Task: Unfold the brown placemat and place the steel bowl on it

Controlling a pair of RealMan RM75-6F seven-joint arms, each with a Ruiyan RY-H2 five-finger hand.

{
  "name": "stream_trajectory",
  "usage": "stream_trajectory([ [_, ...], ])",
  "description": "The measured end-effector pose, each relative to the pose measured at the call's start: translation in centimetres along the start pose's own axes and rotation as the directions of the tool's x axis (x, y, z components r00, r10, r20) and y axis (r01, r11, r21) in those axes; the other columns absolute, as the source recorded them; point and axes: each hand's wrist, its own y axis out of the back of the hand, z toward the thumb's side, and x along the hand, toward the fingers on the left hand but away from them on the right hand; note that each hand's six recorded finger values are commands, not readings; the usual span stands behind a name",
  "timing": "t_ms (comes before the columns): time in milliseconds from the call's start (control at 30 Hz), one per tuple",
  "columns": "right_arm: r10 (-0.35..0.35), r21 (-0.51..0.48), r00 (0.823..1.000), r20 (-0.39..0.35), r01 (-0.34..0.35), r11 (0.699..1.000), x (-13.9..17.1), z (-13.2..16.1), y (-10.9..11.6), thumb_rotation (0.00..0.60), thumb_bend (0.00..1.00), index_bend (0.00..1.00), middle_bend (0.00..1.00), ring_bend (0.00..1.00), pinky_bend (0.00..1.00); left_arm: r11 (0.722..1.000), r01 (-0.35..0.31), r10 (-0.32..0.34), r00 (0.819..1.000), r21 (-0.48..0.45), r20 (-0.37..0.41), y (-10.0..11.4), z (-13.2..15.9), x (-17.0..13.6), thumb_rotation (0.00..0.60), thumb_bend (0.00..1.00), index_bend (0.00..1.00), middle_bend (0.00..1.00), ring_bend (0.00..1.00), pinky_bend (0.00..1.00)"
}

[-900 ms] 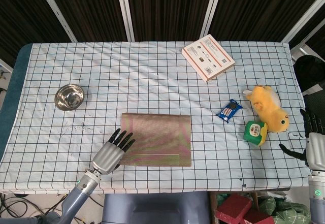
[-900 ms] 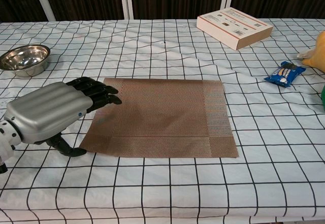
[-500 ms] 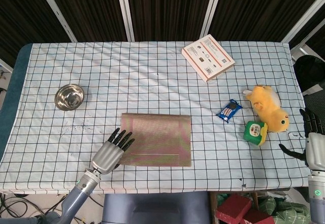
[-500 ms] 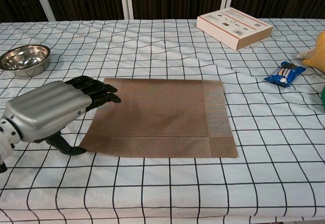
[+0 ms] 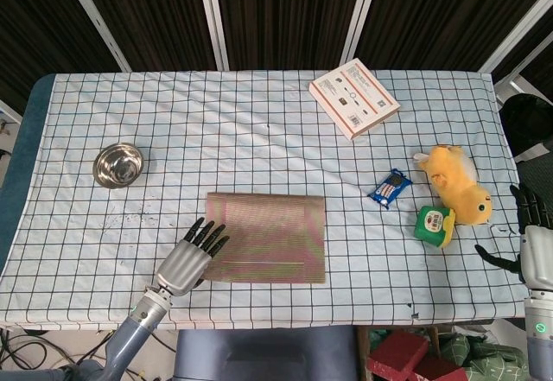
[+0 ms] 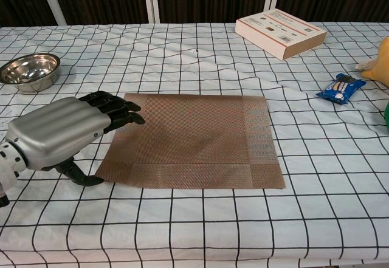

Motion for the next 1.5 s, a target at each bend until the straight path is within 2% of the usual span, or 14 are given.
stream_trajectory([
  [167,0.001,-0.001,1.000,0.001,-0.001,1.000,0.00,-0.02,0.00,0.600,0.01,0.00,0.00,0.00,0.16,1.000,0.000,0.000,1.000,-0.001,0.004,0.00,0.08,-0.07,0.600,0.16,0.25,0.08,0.00,0.03],
  [333,0.003,0.000,1.000,0.003,-0.003,1.000,0.01,-0.01,-0.03,0.600,0.01,0.00,0.00,0.00,0.16,1.000,-0.002,0.002,1.000,-0.002,0.009,-0.07,0.14,-0.14,0.600,0.28,0.39,0.12,0.00,0.04],
  [433,0.003,-0.001,1.000,0.003,-0.003,1.000,0.01,-0.01,-0.03,0.600,0.01,0.00,0.00,0.00,0.16,1.000,-0.002,0.002,1.000,-0.006,0.013,-0.14,0.23,-0.14,0.600,0.32,0.43,0.13,0.00,0.05],
  [833,0.005,-0.003,1.000,0.004,-0.005,1.000,-0.01,-0.01,-0.04,0.600,0.02,0.00,0.00,0.00,0.16,1.000,-0.015,0.015,1.000,-0.009,0.019,-0.02,0.24,-0.09,0.600,0.39,0.46,0.15,0.01,0.07],
  [1233,0.006,-0.005,1.000,0.004,-0.006,1.000,0.00,-0.01,-0.04,0.600,0.02,0.00,0.00,0.00,0.16,0.999,-0.028,0.029,0.999,-0.022,0.027,0.12,0.47,-0.12,0.600,0.39,0.57,0.16,0.01,0.07],
  [1500,0.008,-0.007,1.000,0.004,-0.008,1.000,0.01,0.00,-0.05,0.600,0.02,0.00,0.00,0.00,0.16,0.999,-0.034,0.035,0.999,-0.029,0.026,0.28,0.47,-0.07,0.600,0.40,0.59,0.17,0.01,0.07],
])
